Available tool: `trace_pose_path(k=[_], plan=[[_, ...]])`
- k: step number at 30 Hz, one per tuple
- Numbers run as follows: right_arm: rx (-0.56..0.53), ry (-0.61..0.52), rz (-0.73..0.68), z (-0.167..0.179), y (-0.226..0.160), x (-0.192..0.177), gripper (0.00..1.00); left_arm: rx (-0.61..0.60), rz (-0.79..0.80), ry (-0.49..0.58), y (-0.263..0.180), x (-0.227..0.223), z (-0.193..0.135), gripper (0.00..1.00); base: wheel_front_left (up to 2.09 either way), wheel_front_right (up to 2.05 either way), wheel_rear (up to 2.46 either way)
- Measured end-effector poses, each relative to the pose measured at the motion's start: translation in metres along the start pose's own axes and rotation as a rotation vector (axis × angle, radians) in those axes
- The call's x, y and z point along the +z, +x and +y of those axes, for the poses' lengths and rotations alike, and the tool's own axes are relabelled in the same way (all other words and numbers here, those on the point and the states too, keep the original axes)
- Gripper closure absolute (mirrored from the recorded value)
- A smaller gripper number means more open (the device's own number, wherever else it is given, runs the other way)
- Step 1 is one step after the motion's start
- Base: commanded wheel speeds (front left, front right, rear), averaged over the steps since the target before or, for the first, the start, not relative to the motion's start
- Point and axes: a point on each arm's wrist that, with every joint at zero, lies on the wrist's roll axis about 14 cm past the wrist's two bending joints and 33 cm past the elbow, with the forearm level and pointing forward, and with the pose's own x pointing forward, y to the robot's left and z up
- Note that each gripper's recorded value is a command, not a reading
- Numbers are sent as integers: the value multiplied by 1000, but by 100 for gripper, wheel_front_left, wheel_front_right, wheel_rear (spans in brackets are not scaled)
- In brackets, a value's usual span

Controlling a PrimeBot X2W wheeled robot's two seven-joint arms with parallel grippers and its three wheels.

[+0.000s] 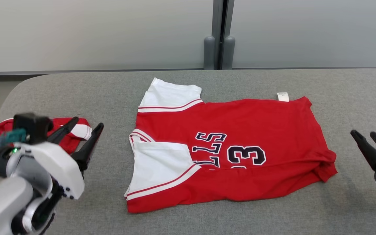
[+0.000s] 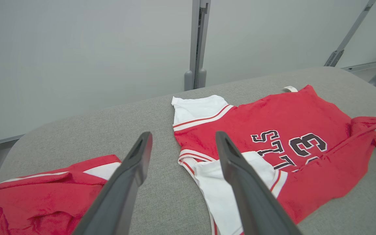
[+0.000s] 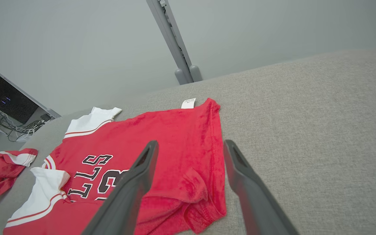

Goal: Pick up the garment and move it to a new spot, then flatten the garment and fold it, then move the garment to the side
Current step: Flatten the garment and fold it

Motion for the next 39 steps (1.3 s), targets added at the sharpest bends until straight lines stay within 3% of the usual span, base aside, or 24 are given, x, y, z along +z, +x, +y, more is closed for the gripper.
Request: trace_pose_path(k=[5,13,17,39], plan=[[-57,5,-33,-15,-12,-21,0,110,-108,-33,-15,-17,5,0,0,0,0],[-128,45,-9,-24,-20,-68,0,215,-78,-185,-27,-67,-6,0,0,0,0],[-135,48,34,-21,-14,-86,0,207,-52,-223,-26,-88,-18,0,0,0,0],[-88,-202,280,-8,19,-122,0,155,104,-296,-10,-141,-29,0,0,0,0]])
